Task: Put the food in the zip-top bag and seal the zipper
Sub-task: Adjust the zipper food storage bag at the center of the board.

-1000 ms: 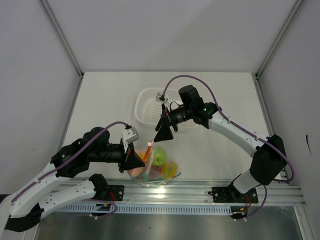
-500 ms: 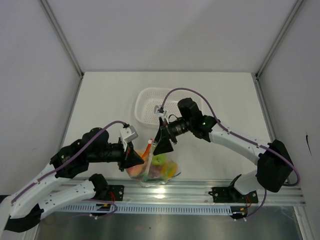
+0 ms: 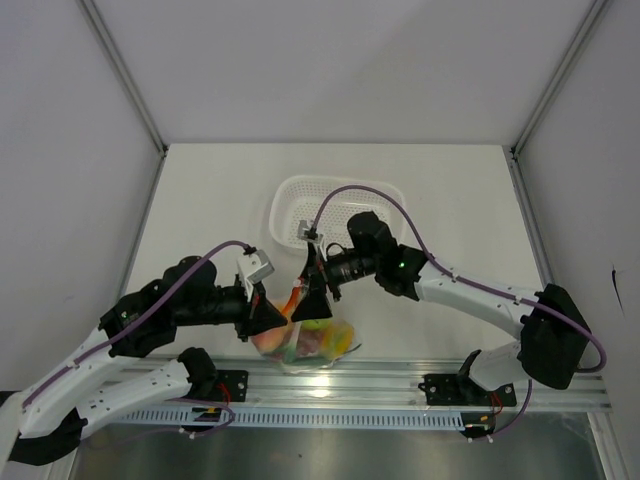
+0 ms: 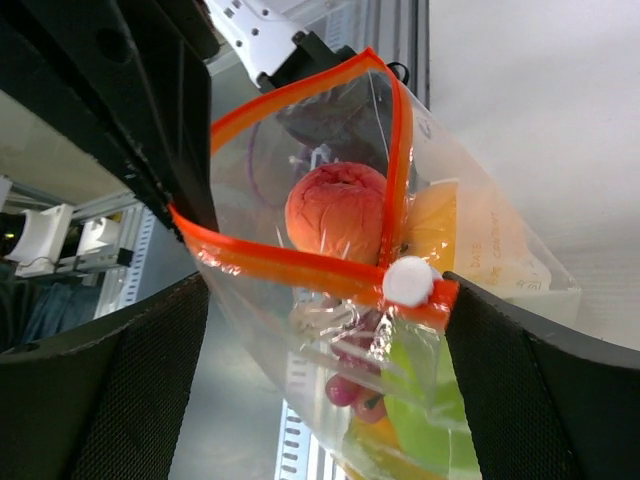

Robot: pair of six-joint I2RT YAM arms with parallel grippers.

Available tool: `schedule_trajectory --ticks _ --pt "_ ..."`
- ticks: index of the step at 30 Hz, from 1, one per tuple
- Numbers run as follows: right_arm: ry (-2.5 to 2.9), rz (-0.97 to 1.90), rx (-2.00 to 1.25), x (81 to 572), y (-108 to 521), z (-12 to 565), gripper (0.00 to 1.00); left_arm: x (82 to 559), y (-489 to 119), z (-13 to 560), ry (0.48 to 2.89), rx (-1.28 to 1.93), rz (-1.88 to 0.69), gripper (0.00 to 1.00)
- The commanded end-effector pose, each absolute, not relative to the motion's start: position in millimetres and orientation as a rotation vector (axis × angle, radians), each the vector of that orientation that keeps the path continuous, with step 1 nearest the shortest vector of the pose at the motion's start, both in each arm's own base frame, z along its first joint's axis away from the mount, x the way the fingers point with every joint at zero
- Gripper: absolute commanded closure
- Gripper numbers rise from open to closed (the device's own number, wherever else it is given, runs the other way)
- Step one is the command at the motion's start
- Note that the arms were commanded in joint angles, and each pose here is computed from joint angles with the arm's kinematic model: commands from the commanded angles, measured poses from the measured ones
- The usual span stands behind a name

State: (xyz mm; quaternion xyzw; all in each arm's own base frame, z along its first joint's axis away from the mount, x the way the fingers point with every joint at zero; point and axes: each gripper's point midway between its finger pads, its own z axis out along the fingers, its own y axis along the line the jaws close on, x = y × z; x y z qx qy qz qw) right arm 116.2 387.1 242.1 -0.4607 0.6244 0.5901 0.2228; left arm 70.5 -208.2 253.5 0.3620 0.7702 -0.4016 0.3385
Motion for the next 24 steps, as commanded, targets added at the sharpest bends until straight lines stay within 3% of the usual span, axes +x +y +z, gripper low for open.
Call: schedule_trajectory --ticks 1,10,13,18,24 --pt "1.682 1.558 -1.222 122.7 404.5 241.3 0.05 75.6 -209.2 258.3 1.987 0.906 -1.04 0.99" --pt "1.69 1.532 -1.113 127.1 401.3 234.2 0.25 78.8 -204.0 248.1 2.029 0.878 -0.998 0.99" --pt "1.705 1.53 -1.112 127.1 400.9 231.0 0.43 79.5 -204.1 245.6 2.038 0.877 -0.993 0.99" --pt "1.719 1.525 -1.115 131.9 395.1 232.6 0.38 80.7 -202.6 242.9 2.049 0.873 -0.977 0.99" --pt "1.827 1.408 -1.078 147.3 387.0 226.0 0.16 82.8 -202.3 246.6 2.041 0.859 -0.971 0.99"
